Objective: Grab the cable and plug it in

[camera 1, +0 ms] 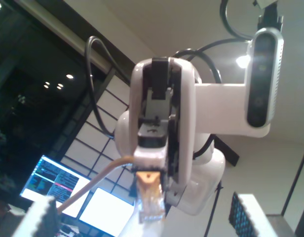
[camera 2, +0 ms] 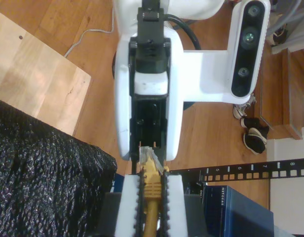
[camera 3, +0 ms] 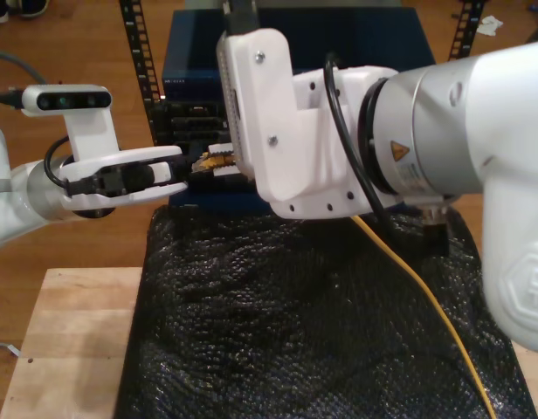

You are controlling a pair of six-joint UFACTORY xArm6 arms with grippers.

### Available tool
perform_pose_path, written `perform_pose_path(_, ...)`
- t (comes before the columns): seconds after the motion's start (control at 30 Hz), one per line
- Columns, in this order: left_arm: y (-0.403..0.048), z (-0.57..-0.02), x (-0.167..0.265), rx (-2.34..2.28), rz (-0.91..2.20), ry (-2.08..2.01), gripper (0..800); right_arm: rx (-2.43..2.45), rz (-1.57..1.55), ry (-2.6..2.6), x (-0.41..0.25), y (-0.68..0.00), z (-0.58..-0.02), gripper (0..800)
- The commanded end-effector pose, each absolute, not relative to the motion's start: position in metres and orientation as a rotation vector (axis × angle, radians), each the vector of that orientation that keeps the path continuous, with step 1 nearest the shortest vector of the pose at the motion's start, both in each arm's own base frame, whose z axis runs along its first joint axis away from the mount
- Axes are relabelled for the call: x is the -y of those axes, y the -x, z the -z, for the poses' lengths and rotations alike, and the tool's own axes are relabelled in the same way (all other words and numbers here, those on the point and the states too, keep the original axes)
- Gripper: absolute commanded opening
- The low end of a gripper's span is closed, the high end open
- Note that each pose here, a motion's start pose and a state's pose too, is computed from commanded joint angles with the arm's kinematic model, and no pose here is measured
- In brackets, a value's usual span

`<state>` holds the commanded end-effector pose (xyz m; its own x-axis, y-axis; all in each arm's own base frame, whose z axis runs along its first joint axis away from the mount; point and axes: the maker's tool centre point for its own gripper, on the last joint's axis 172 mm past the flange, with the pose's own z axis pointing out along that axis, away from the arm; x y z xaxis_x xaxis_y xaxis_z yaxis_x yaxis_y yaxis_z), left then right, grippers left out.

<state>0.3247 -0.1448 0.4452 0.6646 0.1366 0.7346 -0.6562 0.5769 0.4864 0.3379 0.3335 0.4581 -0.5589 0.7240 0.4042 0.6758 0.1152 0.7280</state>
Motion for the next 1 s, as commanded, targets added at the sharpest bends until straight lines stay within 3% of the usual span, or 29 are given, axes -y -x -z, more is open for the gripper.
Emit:
perform_pose_path(0.5, -0.355, -0.44, 0.15, 0.759, -0.647, -1.024, 798, -2.093, -1.397, -1.765, -0.269, -0.392, -0.455, 0)
perform_pose_path(0.67, -0.356, -0.433, 0.153, 0.813, -0.665, -1.122, 798, -2.084, -1.269, -1.909, -0.238, -0.407, -0.438, 0)
perform_pose_path(1.0, -0.366, -0.388, 0.12, 0.96, -0.644, -1.446, 798, -1.976, -0.98, -2.274, -0.16, -0.435, -0.374, 0)
